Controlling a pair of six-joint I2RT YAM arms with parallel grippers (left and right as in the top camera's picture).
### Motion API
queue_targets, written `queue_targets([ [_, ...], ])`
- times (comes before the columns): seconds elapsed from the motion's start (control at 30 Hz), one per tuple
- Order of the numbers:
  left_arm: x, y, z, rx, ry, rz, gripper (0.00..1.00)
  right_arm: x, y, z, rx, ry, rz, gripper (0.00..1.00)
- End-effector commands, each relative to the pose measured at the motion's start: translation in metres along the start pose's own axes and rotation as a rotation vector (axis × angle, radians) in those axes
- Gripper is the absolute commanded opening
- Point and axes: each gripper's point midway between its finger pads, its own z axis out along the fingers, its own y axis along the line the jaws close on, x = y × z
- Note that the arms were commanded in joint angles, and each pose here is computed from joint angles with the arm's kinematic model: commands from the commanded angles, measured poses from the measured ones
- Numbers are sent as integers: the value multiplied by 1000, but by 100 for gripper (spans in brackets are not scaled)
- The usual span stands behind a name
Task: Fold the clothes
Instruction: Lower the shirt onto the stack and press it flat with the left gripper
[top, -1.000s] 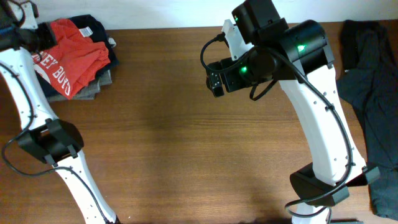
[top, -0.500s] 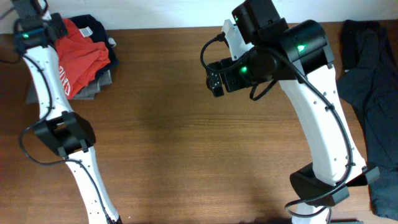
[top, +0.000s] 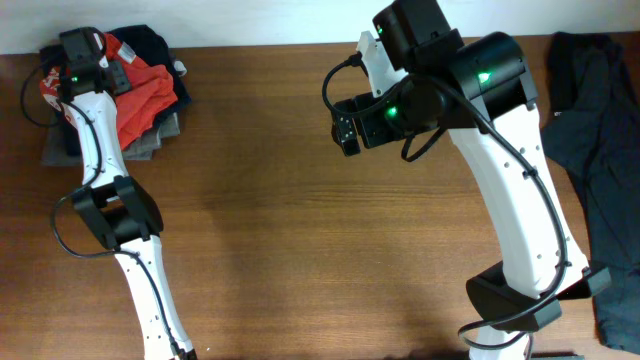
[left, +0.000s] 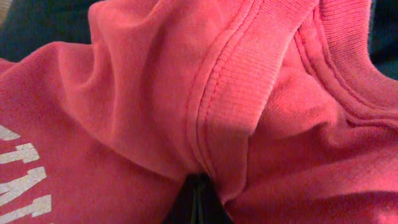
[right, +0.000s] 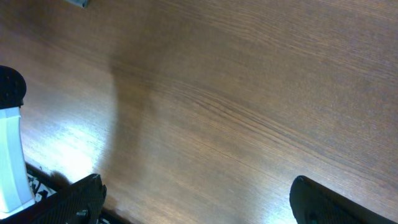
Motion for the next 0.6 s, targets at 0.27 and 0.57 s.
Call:
queue_targets([
  [0.27,-89,-40,-166,66,-133,36,1,3,6,-11,-12,-17,-15,99],
  [0.57,-27,-61,-183,81,118,115,1,3,6,-11,-12,-17,-15,99],
])
